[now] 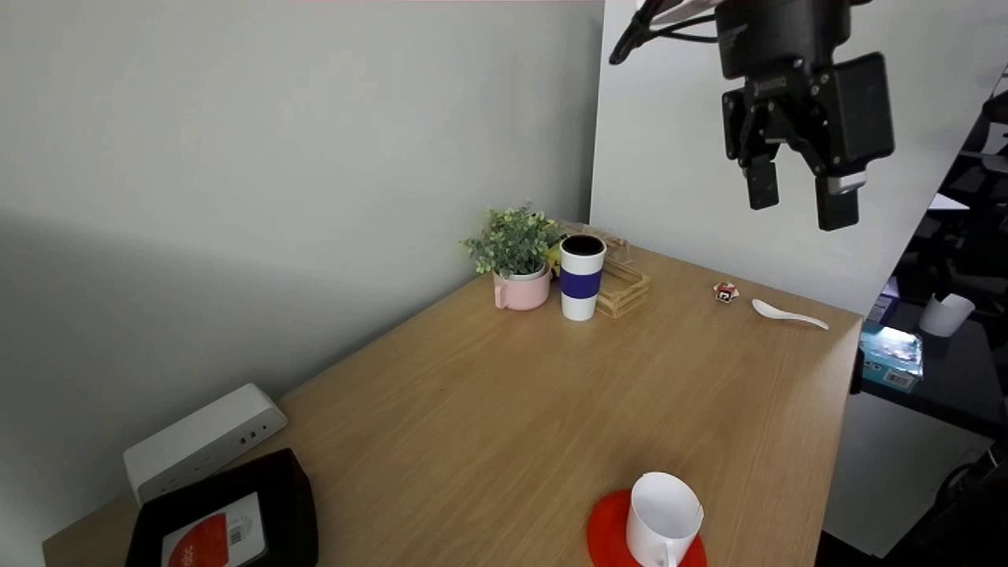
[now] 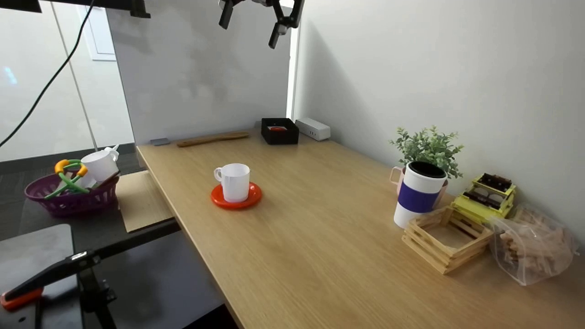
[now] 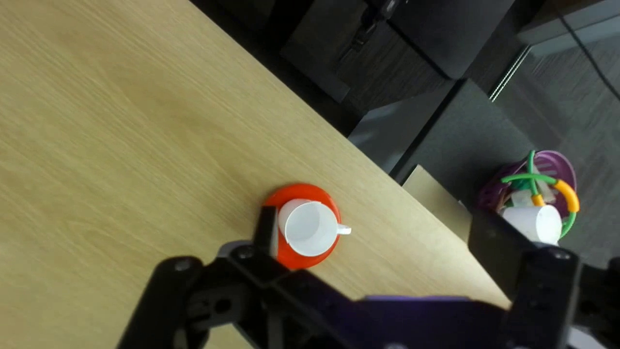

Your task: Put the mug directly on the table

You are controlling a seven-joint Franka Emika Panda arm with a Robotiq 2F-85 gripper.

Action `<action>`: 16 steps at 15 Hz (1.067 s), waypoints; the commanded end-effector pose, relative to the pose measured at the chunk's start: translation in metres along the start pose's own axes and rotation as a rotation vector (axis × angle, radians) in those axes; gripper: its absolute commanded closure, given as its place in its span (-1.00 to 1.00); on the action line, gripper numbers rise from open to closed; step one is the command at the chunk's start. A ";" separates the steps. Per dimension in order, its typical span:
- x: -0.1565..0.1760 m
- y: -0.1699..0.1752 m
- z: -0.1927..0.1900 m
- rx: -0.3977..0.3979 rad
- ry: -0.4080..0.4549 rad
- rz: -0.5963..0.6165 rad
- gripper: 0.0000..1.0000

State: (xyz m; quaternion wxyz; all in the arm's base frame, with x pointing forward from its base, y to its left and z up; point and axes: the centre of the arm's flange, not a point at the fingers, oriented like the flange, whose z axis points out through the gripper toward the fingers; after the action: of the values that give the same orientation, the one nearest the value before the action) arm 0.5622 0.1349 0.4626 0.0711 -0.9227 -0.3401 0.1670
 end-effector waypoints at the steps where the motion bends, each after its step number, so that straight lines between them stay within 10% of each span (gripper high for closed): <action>1: 0.006 0.003 0.003 0.020 -0.031 -0.015 -1.00; 6: 0.016 0.009 -0.001 0.064 -0.051 -0.021 -1.00; 16: 0.066 0.020 0.041 -0.184 0.184 -0.081 -1.00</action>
State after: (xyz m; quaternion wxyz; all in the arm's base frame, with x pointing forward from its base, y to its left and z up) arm 0.6085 0.1560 0.4219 0.0351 -0.9252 -0.3688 0.0826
